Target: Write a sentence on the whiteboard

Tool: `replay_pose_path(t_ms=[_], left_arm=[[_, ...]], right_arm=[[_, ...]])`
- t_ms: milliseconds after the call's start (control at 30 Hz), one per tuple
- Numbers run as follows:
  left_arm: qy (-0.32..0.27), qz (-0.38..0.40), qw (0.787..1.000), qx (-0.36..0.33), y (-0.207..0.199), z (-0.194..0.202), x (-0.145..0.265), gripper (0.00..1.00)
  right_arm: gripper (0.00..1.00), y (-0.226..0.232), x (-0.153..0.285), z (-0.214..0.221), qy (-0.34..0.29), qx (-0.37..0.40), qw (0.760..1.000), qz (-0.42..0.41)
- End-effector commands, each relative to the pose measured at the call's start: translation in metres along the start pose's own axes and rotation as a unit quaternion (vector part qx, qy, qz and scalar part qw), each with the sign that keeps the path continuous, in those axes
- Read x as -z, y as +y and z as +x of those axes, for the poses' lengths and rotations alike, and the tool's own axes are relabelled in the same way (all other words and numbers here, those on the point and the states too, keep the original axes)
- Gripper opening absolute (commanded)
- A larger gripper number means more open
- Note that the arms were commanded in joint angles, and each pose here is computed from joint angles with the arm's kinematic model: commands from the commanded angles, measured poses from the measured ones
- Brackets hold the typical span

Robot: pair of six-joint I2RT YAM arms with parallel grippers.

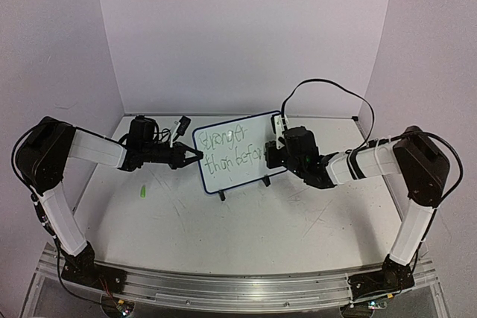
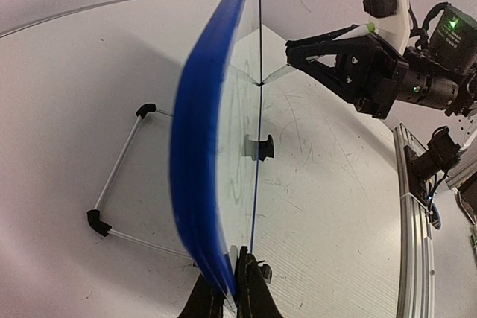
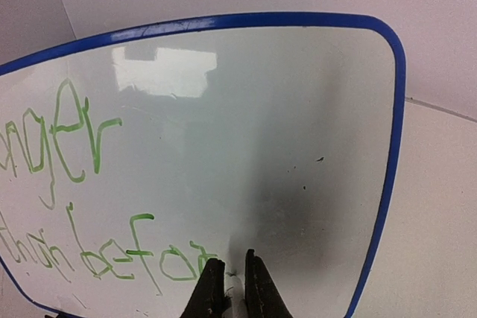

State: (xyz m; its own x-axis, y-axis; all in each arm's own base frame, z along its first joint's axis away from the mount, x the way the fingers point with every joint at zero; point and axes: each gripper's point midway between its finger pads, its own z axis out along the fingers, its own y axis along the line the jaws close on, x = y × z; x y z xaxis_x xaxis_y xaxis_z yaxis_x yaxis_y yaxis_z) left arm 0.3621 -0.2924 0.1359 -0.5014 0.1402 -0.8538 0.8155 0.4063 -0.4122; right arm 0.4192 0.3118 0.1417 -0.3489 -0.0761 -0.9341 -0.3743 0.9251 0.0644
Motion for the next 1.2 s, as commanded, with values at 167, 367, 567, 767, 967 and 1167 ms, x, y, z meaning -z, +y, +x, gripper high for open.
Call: replay_pose_path(t_ms=[167, 367, 567, 767, 967, 1167], left_arm=[[0.019, -0.079, 0.996, -0.035, 0.032, 0.010, 0.004, 0.00], [0.020, -0.077, 0.996, -0.035, 0.031, 0.011, 0.004, 0.00], [0.020, -0.078, 0.996, -0.035, 0.031, 0.011, 0.004, 0.00], [0.019, -0.078, 0.996, -0.036, 0.031, 0.010, 0.004, 0.00], [0.019, -0.078, 0.996, -0.036, 0.031, 0.010, 0.004, 0.00], [0.019, -0.079, 0.996, -0.037, 0.031, 0.010, 0.004, 0.00]], right_arm=[[0.00, -0.022, -0.001, -0.027, -0.037, -0.010, 0.998, 0.052], [0.00, -0.022, 0.001, -0.042, -0.053, -0.003, 0.997, 0.055], [0.00, -0.018, 0.002, -0.052, -0.064, -0.001, 0.997, 0.044], [0.00, -0.012, -0.001, -0.050, -0.061, -0.005, 0.998, 0.030], [0.00, -0.007, -0.004, -0.048, -0.057, -0.010, 0.998, 0.017], [0.00, -0.001, -0.008, -0.043, -0.048, -0.012, 0.999, 0.007]])
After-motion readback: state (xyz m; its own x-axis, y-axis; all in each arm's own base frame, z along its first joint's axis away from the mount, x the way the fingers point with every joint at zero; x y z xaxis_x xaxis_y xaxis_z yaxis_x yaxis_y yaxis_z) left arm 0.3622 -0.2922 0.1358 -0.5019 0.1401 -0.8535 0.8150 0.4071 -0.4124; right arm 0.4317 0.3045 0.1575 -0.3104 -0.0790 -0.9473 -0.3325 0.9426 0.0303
